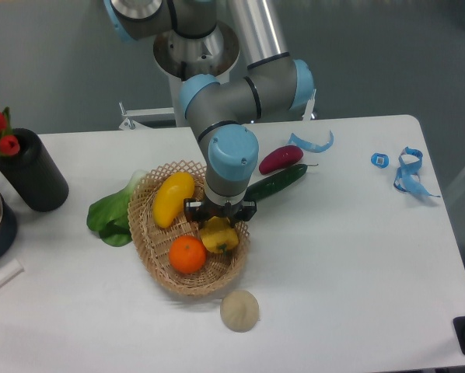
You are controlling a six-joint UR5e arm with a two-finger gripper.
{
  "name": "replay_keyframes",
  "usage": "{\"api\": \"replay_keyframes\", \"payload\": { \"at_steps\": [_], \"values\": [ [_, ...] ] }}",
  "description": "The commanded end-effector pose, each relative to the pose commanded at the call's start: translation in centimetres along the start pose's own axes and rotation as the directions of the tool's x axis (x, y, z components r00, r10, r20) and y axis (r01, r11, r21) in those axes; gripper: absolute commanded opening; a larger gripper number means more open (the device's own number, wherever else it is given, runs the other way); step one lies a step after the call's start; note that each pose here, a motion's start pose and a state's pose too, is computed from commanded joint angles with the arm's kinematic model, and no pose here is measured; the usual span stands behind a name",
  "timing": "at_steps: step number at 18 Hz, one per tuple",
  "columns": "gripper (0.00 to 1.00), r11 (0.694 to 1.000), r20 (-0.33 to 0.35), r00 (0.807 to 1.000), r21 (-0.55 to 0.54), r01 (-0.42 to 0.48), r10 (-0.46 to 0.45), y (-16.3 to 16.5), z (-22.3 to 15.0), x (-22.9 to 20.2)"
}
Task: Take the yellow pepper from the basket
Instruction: 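Lower the gripper onto the pepper and close around it, then lift the grasped pepper up out of the basket and away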
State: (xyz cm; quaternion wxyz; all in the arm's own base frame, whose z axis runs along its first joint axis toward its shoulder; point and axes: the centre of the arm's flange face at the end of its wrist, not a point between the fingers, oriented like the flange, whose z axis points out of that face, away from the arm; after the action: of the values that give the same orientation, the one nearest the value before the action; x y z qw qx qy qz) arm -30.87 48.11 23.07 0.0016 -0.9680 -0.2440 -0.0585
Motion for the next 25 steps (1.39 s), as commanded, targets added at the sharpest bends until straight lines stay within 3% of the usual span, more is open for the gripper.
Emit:
{"api": "replay_keyframes", "payload": {
  "at_steps": [7,13,17,21,25],
  "values": [
    [0.39,1.000,-0.001,1.000,0.016,-0.009,0.009,0.0,-0.9,-0.3],
    [0.39,0.991,0.015,0.996,0.098,-0.093,0.092,0.7,-5.8,-0.6],
    [0.39,0.984,0.045,0.994,0.146,-0.103,0.097,0.1,-8.5,-2.2],
    [0.39,0.965,0.101,0.982,0.190,-0.178,0.161,-0.8,-11.6,-5.2],
    [0.39,0.939,0.158,0.955,0.201,-0.281,0.252,-0.5,-13.7,-9.3]
  ]
}}
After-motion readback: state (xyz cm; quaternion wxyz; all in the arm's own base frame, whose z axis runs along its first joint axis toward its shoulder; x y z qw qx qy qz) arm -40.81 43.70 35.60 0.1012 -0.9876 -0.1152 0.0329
